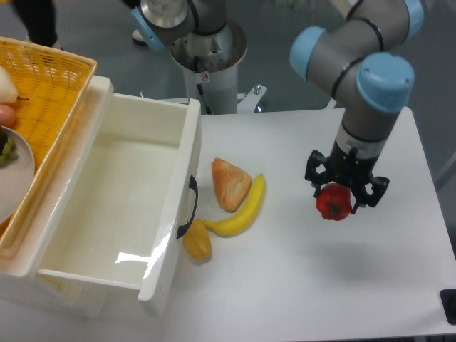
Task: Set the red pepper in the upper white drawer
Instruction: 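Lift the red pepper and carry it over the open white drawer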
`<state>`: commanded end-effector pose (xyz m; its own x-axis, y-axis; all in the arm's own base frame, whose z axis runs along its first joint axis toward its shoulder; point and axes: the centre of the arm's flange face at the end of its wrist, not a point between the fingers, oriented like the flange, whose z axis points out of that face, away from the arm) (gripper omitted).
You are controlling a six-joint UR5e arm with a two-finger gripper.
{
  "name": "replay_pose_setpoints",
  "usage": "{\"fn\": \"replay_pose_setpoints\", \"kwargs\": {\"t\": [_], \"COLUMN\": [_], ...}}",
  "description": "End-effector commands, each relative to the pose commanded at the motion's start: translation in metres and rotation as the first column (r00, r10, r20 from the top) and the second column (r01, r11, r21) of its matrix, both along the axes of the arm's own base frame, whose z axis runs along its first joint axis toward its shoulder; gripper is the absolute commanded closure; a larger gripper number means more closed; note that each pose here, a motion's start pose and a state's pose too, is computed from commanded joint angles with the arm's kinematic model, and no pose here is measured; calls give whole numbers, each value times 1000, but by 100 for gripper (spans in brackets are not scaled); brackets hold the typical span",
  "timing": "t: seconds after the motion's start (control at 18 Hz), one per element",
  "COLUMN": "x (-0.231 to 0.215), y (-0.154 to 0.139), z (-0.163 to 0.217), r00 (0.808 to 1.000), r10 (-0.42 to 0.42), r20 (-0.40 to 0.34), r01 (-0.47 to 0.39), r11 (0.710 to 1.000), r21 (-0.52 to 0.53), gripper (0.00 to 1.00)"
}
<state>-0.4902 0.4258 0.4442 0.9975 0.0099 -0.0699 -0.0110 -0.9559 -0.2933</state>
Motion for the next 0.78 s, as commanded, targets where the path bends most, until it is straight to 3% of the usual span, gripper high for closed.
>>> {"fn": "replay_pose_setpoints", "kwargs": {"t": [0.33,0.78], "x": [57,138], "y": [25,42], "z": [44,109], "r00": [1000,995], "r10": [-14,-96], "r20": [-3,-36], "r01": [14,102], "r11": [997,974], "r21": [73,201], "gripper": [92,92]}}
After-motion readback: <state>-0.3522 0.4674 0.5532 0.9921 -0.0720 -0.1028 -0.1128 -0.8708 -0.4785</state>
